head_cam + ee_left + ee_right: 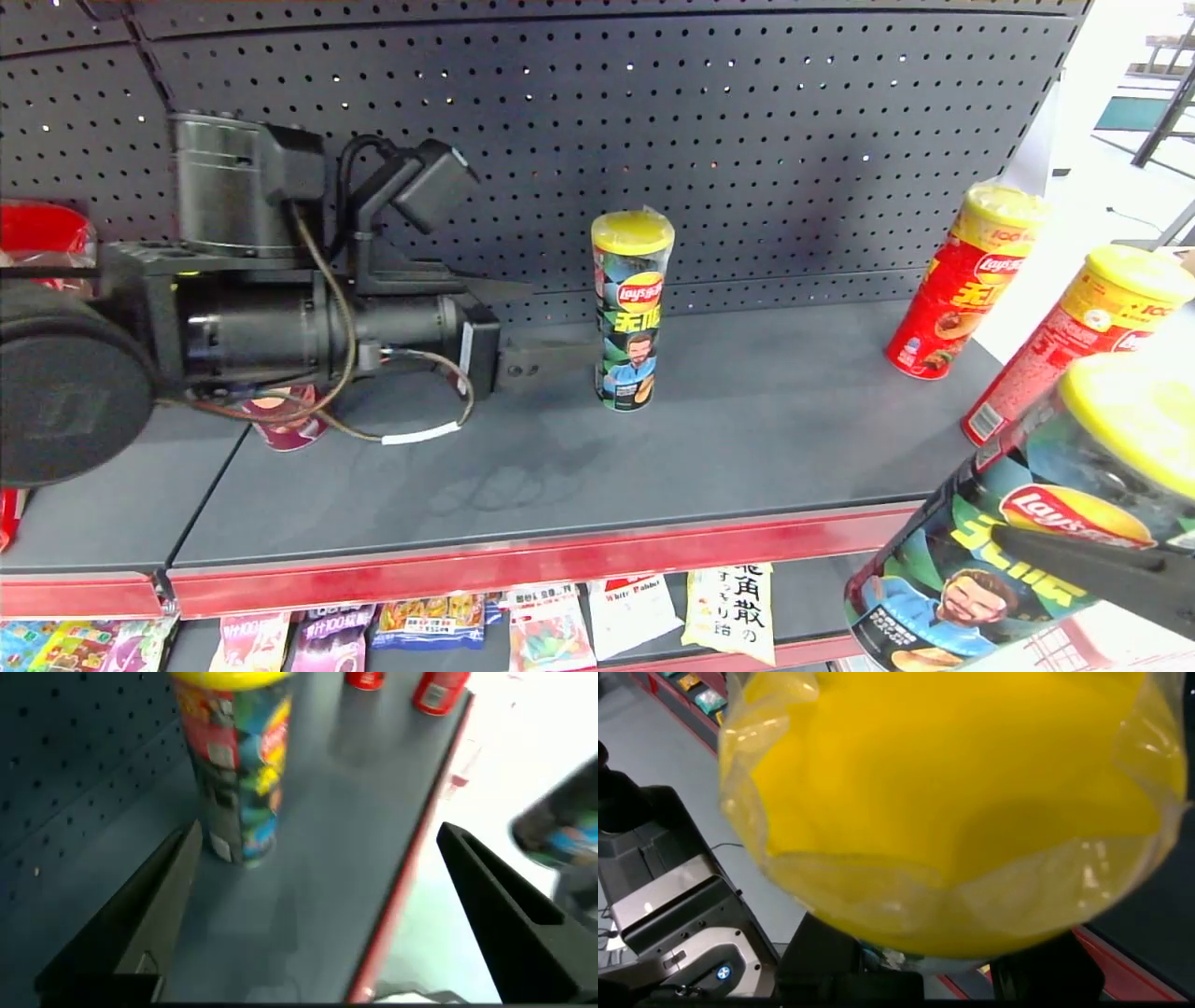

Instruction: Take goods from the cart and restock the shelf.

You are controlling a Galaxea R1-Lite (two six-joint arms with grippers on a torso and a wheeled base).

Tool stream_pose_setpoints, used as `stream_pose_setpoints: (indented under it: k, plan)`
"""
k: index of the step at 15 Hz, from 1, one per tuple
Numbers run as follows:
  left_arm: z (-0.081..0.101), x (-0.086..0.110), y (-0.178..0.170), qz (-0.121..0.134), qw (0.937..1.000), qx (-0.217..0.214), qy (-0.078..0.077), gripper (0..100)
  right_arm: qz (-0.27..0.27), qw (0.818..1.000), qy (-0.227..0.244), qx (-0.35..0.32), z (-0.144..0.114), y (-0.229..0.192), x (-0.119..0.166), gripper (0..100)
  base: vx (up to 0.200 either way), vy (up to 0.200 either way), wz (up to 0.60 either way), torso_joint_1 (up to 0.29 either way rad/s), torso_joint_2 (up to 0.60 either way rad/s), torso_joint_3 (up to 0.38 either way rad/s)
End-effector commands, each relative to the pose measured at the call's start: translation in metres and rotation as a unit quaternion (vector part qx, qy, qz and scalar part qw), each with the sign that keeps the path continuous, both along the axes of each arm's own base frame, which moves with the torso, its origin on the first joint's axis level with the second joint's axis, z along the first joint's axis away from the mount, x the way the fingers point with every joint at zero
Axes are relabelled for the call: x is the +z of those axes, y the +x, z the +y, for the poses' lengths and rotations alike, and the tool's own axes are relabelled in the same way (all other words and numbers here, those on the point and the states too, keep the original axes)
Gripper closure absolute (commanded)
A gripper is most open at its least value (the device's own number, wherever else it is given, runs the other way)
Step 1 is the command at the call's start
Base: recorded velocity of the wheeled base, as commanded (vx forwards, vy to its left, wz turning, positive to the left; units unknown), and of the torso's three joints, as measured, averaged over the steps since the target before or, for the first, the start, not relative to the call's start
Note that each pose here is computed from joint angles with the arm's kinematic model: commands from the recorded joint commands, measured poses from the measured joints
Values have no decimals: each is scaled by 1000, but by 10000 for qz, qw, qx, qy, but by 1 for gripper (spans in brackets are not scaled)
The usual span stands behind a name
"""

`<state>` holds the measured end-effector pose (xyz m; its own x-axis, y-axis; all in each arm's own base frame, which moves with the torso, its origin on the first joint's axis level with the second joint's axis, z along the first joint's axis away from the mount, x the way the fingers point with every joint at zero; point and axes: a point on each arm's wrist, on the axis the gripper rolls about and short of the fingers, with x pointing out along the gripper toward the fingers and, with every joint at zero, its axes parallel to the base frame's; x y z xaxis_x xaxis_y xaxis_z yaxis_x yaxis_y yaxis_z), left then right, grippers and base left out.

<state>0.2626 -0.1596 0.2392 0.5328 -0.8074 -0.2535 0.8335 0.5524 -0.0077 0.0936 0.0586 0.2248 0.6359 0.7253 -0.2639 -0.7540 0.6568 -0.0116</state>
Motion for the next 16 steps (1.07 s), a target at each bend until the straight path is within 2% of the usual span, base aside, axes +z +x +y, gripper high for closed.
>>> stream_pose_setpoints:
  k: [1,4,12,16]
  plan:
    - [-20,-23,31,211,9996,4,166,0,-40,10000,16,1,0,-1,1,100,0,0,0,0,0,0]
    - [-31,-24,54,43,9997,133,186,0,-47,10000,3,-51,-1,-1,1,100,0,0,0,0,0,0]
    - [-53,-23,95,-235,9994,248,57,0,-18,10000,19,-67,-1,-1,1,100,0,0,0,0,0,0]
    - [-57,-28,101,-211,9996,203,59,0,4,9999,39,-105,-1,-1,1,100,0,0,0,0,0,0]
